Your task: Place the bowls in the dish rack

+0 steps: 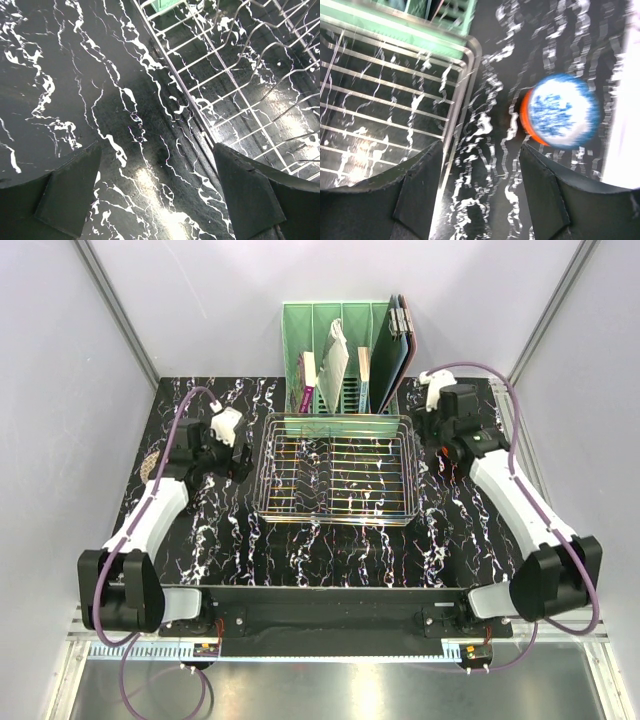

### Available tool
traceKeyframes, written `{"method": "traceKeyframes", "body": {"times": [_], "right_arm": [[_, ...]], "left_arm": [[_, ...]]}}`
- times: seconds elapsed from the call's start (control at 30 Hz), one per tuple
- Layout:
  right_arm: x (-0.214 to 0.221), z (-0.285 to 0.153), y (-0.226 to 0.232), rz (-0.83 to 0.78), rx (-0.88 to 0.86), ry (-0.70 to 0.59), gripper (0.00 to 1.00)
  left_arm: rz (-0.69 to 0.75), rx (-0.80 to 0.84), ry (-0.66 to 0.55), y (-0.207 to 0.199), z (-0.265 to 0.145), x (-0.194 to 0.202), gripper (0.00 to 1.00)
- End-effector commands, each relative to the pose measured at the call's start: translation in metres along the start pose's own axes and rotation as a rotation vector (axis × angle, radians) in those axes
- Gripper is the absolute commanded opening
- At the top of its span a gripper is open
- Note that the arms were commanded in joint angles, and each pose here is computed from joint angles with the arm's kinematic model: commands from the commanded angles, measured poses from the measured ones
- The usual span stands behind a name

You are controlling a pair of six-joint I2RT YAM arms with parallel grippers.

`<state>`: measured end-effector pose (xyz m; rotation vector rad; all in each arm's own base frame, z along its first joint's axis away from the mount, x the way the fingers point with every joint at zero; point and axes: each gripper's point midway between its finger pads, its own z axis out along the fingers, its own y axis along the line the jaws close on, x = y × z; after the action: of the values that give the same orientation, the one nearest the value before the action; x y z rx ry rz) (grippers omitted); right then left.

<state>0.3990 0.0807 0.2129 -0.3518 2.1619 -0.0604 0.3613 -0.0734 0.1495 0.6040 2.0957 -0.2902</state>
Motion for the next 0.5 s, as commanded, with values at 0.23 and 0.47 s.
{"method": "traceKeyframes", "body": {"times": [0.23,0.47], "right_arm": [[0.027,0.021,-0.114,0.223,0.212,0.038,0.68],[0.046,0.056,-0.136,0.294,0.222,0.106,0.66]], "left_arm": [[0.085,-0.069,-0.136,0.003,-0.042,-0.053,0.99],[0.104,-0.078,-0.138,-0.001,-0.05,-0.046,0.99]]}}
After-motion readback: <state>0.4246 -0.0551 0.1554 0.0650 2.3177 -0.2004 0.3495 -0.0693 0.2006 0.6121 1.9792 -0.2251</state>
